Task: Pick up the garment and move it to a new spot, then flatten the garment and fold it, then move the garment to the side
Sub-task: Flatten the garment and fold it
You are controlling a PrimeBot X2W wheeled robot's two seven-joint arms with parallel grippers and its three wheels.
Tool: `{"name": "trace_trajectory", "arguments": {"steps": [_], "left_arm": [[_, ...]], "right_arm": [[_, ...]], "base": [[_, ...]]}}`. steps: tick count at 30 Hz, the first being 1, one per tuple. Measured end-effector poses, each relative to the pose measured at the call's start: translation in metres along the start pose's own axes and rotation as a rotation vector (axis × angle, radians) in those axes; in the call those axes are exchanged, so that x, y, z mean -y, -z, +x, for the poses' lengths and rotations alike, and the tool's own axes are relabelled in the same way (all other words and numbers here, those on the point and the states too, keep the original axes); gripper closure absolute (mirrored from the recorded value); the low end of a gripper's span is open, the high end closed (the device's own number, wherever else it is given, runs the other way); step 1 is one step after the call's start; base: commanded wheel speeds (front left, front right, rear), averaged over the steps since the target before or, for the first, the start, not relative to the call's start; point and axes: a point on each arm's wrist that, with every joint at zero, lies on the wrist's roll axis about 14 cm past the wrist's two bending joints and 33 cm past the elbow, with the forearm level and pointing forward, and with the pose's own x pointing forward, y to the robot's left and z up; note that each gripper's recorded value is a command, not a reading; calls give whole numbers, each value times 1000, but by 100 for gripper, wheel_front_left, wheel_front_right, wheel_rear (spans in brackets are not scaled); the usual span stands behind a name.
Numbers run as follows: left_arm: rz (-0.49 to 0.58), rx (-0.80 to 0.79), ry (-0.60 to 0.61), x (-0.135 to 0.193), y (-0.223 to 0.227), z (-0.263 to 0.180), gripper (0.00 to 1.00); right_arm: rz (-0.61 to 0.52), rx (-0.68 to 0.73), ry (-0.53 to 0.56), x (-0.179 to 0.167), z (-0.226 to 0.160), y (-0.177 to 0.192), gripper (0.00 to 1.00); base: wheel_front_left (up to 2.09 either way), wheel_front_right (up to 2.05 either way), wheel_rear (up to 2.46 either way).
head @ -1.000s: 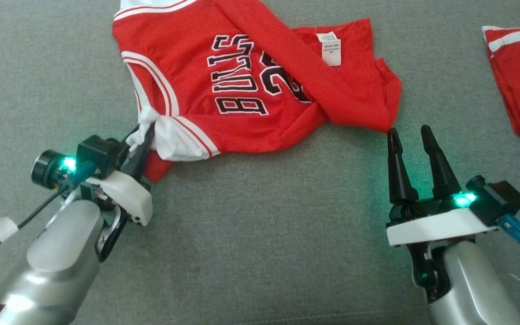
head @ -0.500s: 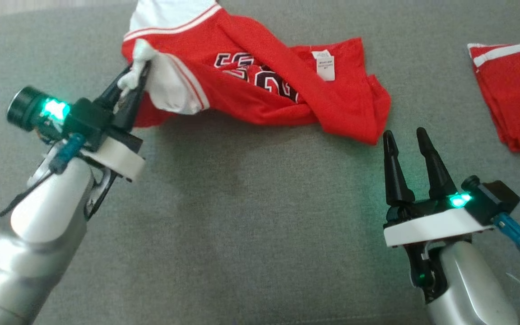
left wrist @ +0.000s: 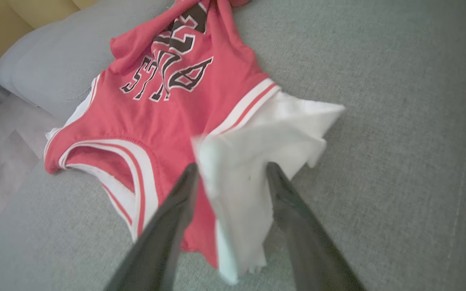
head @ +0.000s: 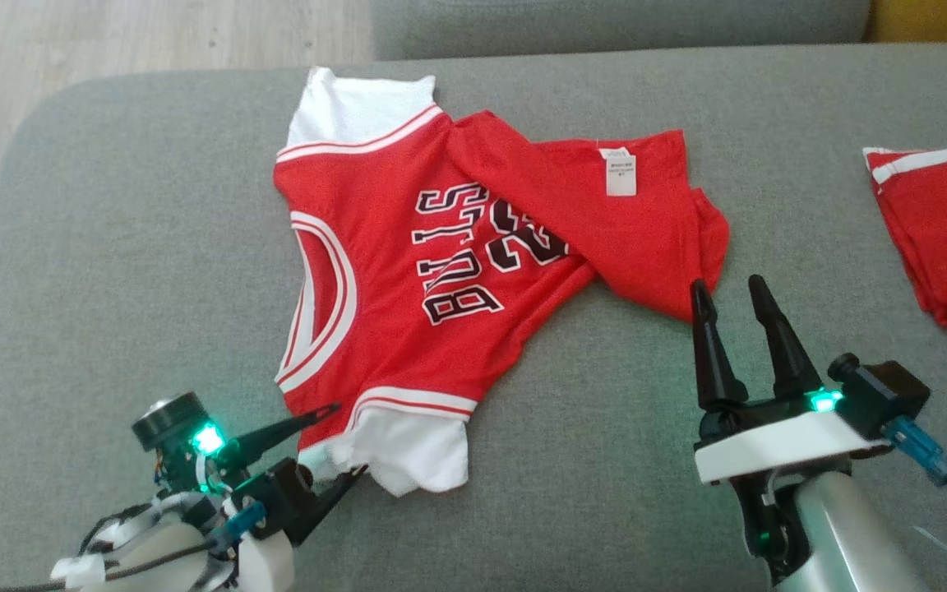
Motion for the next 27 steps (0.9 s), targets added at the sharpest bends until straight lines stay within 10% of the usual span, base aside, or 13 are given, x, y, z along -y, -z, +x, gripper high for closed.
{"name": "trace_trajectory", "arguments": {"steps": [7,16,27], "left_arm": [[-54,58,-156,-27,-18,-11,0],[-535,407,-662,-114,-71,-54,0],[-859,461,-780,-80,-52,-67,0]], "right_arm": [[1,13,-25,-10,-4,-5,0],[-9,49,-32,-14,-6,-18,0],[-56,21,-13,-5,-7,-9,0]], "base": [[0,0,0],[0,0,0],[0,0,0]]}}
